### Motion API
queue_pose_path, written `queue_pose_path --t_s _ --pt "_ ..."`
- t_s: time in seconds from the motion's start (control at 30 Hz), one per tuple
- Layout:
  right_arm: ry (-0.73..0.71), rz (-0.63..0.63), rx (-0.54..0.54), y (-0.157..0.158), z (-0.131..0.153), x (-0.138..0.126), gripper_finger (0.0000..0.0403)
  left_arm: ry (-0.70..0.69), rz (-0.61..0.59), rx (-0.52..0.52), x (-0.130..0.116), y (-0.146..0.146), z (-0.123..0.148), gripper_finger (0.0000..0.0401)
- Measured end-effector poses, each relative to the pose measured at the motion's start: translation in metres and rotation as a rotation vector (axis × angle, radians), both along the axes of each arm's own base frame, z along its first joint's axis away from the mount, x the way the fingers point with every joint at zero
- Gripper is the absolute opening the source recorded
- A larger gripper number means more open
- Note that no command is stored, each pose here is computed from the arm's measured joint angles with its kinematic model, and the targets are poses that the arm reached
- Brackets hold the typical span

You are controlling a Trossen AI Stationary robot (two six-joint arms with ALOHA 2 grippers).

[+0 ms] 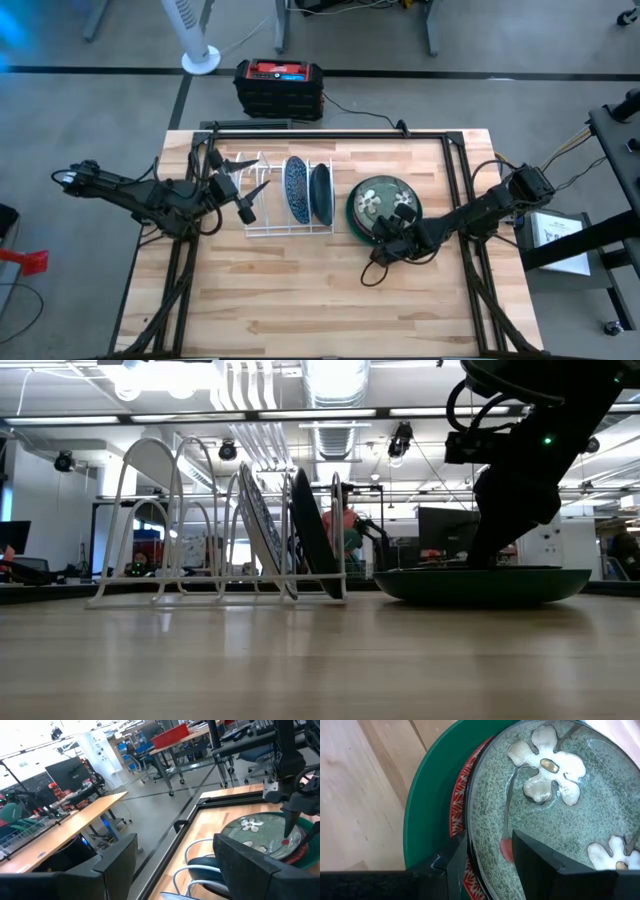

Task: Sort dishes
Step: Put the green patterned plate into the dish rack

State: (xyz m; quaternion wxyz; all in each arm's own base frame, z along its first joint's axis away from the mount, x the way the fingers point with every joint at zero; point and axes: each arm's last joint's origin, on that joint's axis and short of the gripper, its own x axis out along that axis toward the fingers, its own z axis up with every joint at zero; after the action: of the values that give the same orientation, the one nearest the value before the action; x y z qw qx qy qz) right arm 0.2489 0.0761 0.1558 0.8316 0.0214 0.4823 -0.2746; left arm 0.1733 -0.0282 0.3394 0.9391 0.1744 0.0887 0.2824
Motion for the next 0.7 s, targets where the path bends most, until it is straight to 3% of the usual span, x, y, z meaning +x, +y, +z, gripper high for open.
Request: queue_pose_path --t_s 0.33,0.7 --pt "0.041 0.075 -0.021 0.0 0.0 0.0 0.017 0.005 0.001 0.002 0.0 0.0 -0.001 0.025" --pt "0.096 0.075 -0.035 -0.005 -0.011 0.003 0.0202 0.008 0.001 0.003 0.0 0.0 -0.001 0.025"
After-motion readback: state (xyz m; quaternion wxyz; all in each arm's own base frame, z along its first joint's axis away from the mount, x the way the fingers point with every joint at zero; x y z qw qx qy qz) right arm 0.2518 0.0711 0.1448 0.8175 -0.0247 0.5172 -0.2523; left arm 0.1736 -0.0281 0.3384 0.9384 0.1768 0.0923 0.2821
